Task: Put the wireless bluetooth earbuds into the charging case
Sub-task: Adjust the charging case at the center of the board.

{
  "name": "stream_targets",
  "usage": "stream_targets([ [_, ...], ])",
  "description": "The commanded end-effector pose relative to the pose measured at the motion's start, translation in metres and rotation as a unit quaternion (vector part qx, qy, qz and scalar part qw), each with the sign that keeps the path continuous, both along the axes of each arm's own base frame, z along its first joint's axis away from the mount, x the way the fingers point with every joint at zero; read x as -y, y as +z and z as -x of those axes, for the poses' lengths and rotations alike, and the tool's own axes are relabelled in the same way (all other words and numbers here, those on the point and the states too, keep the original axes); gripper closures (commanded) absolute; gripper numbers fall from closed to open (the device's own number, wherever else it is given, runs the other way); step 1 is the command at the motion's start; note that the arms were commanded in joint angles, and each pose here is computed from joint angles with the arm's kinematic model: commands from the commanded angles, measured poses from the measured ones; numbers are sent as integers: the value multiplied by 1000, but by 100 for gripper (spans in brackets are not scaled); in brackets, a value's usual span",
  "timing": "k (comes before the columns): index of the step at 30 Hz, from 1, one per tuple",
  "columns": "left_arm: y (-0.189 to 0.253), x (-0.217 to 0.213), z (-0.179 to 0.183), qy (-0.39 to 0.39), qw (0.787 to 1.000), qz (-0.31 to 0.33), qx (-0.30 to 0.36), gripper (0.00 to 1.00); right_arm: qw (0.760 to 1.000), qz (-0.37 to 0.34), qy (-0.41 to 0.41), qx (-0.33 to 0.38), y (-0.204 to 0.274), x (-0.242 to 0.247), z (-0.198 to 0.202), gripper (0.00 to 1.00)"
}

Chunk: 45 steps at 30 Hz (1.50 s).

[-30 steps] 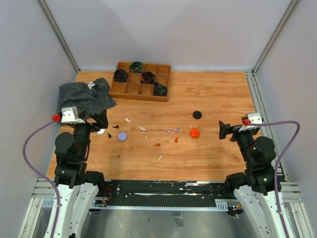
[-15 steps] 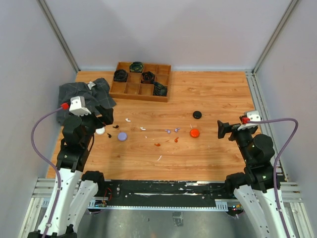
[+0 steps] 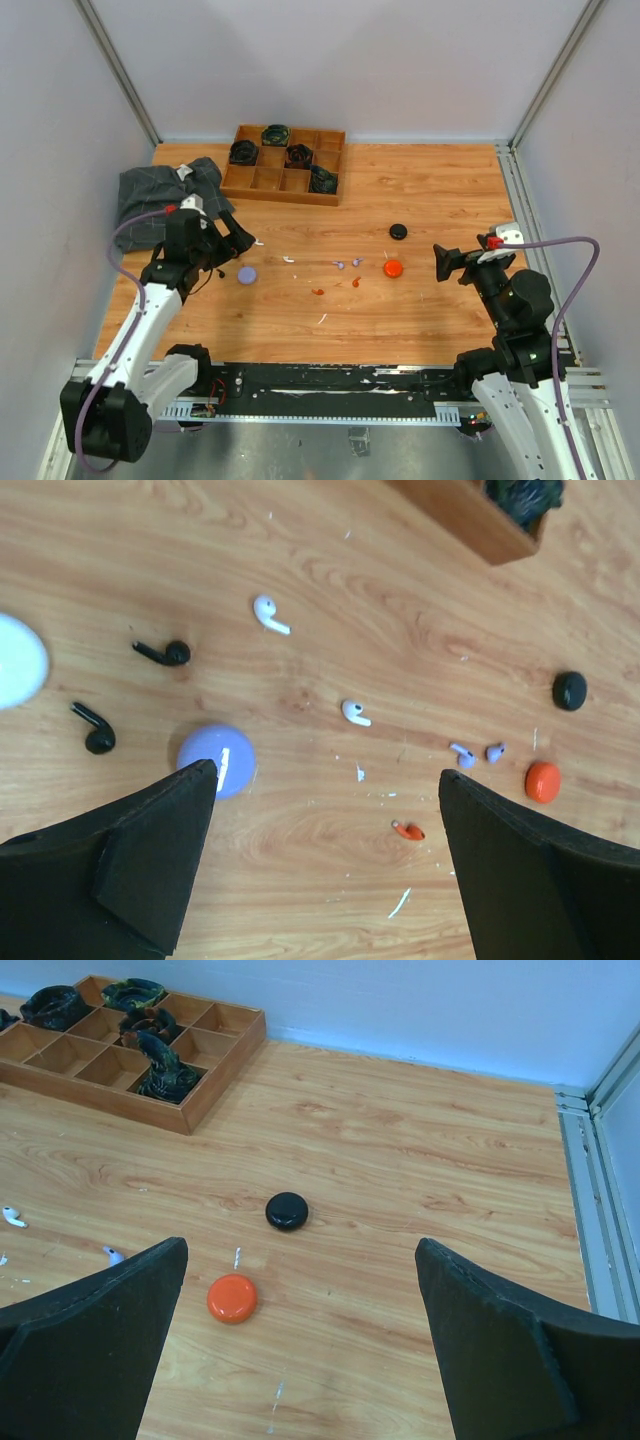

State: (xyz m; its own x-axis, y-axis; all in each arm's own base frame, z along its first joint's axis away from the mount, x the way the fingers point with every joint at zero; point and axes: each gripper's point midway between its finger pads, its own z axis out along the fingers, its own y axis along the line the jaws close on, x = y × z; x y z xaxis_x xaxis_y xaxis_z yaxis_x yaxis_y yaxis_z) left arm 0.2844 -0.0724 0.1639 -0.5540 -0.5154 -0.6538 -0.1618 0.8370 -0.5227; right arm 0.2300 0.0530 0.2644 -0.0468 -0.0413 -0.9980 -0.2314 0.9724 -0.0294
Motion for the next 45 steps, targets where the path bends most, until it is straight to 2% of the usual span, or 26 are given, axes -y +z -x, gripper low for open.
stream_targets([
  [1,-24,16,-6,-19,998,40,-43,3,1000,-7,-1,18,8,1,2,1],
  [13,-90,8,-17,5,991,16,-129,6,999,-22,17,32,12,-6,7,1],
  [20,-114,3,-18,11,987,-3,-161,7,999,-22,14,28,11,-5,5,1],
  [34,-132,38,-22,-63,980,-30,-188,13,999,-21,2,23,9,-1,3,1],
  [45,-120,57,-24,-103,973,-106,-176,14,999,-22,-1,27,11,0,4,1],
])
